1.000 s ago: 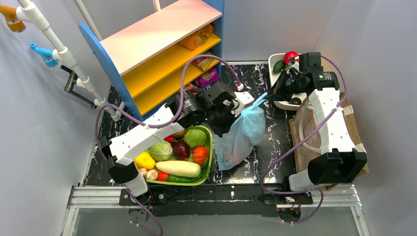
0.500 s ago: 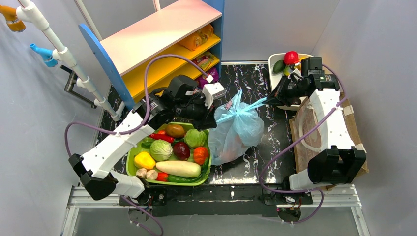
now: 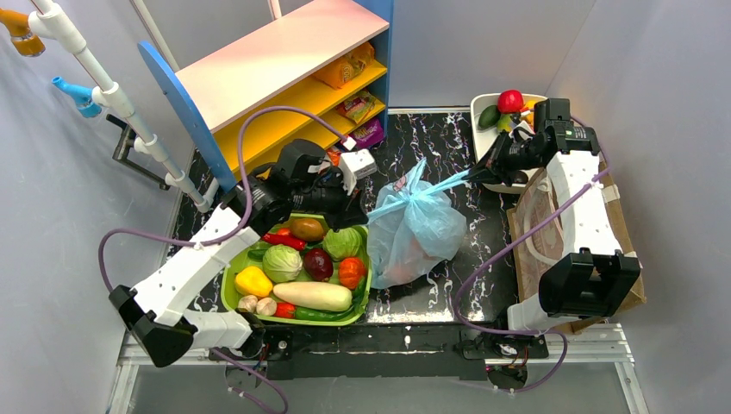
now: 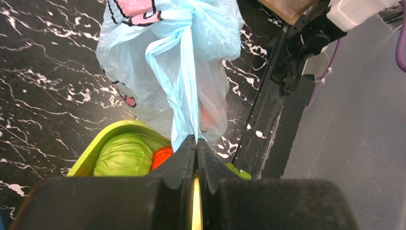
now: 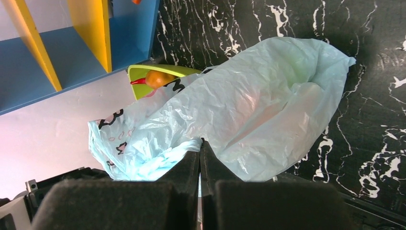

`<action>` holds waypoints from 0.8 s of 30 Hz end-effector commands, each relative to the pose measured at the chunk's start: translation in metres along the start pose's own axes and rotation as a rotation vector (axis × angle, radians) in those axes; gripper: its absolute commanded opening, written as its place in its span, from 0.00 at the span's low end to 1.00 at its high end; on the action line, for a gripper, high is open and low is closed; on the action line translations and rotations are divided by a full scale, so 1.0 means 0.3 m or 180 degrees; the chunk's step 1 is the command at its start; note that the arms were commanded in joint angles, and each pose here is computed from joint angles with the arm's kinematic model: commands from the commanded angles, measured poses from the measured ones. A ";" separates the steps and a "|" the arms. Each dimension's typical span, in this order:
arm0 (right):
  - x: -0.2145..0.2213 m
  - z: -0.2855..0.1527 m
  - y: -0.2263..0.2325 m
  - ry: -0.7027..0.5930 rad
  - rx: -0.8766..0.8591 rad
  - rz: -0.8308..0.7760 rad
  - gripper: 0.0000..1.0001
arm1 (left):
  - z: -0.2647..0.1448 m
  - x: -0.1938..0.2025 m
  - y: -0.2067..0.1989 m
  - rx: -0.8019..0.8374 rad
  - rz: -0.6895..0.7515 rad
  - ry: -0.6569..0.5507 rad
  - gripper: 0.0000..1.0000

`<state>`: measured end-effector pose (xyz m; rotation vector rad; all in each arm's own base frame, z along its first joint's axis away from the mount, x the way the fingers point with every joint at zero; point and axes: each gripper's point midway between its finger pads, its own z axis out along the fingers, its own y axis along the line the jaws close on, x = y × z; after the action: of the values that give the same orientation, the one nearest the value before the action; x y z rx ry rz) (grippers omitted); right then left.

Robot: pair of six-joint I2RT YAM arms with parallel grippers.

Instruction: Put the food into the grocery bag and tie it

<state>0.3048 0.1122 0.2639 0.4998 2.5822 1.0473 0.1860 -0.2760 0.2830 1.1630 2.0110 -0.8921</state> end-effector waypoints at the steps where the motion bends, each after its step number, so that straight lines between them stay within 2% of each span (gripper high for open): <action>1: -0.294 -0.088 -0.061 -0.1039 0.0322 -0.0261 0.01 | -0.132 0.085 -0.045 -0.0100 -0.0108 0.0112 0.00; 12: -0.406 -0.273 0.221 -0.1665 -0.0319 -0.0474 0.01 | -0.119 -0.290 0.186 -0.1006 0.0180 -0.0601 0.00; 15: -0.418 -0.299 0.264 -0.1744 -0.0427 -0.0509 0.01 | -0.120 -0.353 0.236 -0.1180 0.0255 -0.0674 0.00; 20: -0.403 -0.255 0.228 -0.1618 -0.0369 -0.0385 0.01 | -0.087 -0.359 0.279 -0.1239 0.0220 -0.0638 0.00; 24: -0.361 -0.150 0.117 -0.1379 -0.0157 -0.0175 0.01 | -0.037 -0.266 0.326 -0.1316 0.0073 -0.0505 0.00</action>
<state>0.3731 0.0855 0.3722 0.4607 2.1551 0.9954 0.2969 -0.2935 0.3578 0.9096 1.8349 -0.6037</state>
